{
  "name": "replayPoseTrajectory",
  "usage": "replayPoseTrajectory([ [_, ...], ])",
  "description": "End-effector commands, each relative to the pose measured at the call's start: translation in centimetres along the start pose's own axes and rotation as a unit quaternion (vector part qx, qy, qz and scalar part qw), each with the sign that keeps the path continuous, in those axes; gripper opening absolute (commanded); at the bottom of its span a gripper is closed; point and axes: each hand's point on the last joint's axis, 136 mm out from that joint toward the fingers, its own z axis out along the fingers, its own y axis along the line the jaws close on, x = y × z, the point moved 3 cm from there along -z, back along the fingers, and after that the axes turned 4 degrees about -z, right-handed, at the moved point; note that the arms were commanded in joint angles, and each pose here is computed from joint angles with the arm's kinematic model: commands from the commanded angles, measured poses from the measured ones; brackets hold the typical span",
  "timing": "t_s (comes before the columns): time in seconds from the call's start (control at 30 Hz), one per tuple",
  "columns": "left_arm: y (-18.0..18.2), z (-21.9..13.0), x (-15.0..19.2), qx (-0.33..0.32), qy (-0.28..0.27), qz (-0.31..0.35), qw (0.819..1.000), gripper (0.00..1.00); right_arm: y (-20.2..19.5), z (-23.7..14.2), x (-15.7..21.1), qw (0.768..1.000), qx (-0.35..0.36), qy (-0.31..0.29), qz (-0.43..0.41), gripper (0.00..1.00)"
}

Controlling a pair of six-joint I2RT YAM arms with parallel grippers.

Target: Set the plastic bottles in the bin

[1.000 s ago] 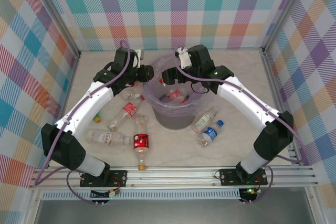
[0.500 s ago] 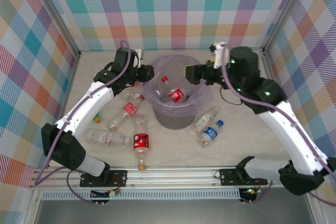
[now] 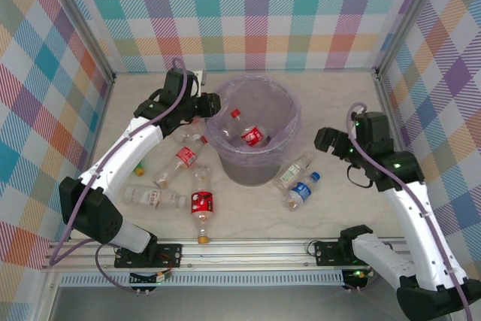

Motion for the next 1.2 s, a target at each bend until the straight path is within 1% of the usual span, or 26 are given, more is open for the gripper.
replayPoseTrajectory([
  [0.0, 2.0, 1.7, 3.4, -0.045, 0.062, 0.006, 0.997, 0.4, -0.9, 2.2, 3.7, 0.997, -0.008, 0.049, 0.065, 0.99],
  [0.07, 2.0, 1.6, 3.4, -0.044, 0.061, 0.007, 0.997, 0.4, -1.5, 3.8, 6.3, 0.993, -0.015, 0.073, 0.097, 0.99],
  [0.17, 2.1, 1.6, 3.4, -0.047, 0.061, 0.008, 0.997, 0.4, -2.2, 5.7, 9.6, 0.986, -0.036, 0.085, 0.14, 0.97],
  [0.23, 2.1, 1.6, 3.4, -0.046, 0.063, 0.008, 0.997, 0.4, -2.3, 6.6, 10.9, 0.982, -0.055, 0.089, 0.159, 0.95],
  [0.33, 1.9, 1.7, 3.5, -0.042, 0.065, 0.008, 0.997, 0.4, -1.9, 7.9, 12.3, 0.975, -0.082, 0.111, 0.173, 0.94],
  [0.47, 1.8, 1.7, 3.6, -0.043, 0.065, 0.01, 0.997, 0.4, -0.7, 9.6, 13.4, 0.966, -0.127, 0.143, 0.172, 0.98],
  [0.5, 1.9, 1.9, 3.6, -0.046, 0.066, 0.01, 0.997, 0.4, -0.7, 9.8, 13.6, 0.966, -0.128, 0.147, 0.17, 0.99],
  [0.6, 2.0, 2.0, 3.7, -0.051, 0.072, 0.014, 0.996, 0.4, -1.4, 10.4, 13.8, 0.97, -0.106, 0.145, 0.161, 0.99],
  [0.73, 2.1, 1.8, 3.4, -0.057, 0.067, 0.019, 0.996, 0.4, -2.0, 11.3, 14.5, 0.971, -0.085, 0.159, 0.158, 0.98],
  [0.93, 2.0, 2.1, 3.0, -0.063, 0.074, 0.021, 0.995, 0.41, -1.3, 12.4, 14.1, 0.967, -0.11, 0.153, 0.172, 0.96],
  [1.03, 1.7, 2.5, 2.8, -0.061, 0.086, 0.022, 0.994, 0.41, -1.5, 13.0, 14.3, 0.968, -0.101, 0.16, 0.162, 0.94],
  [1.17, 1.5, 3.0, 2.4, -0.055, 0.078, 0.016, 0.995, 0.41, -2.1, 13.6, 14.7, 0.972, -0.081, 0.168, 0.145, 0.91],
])
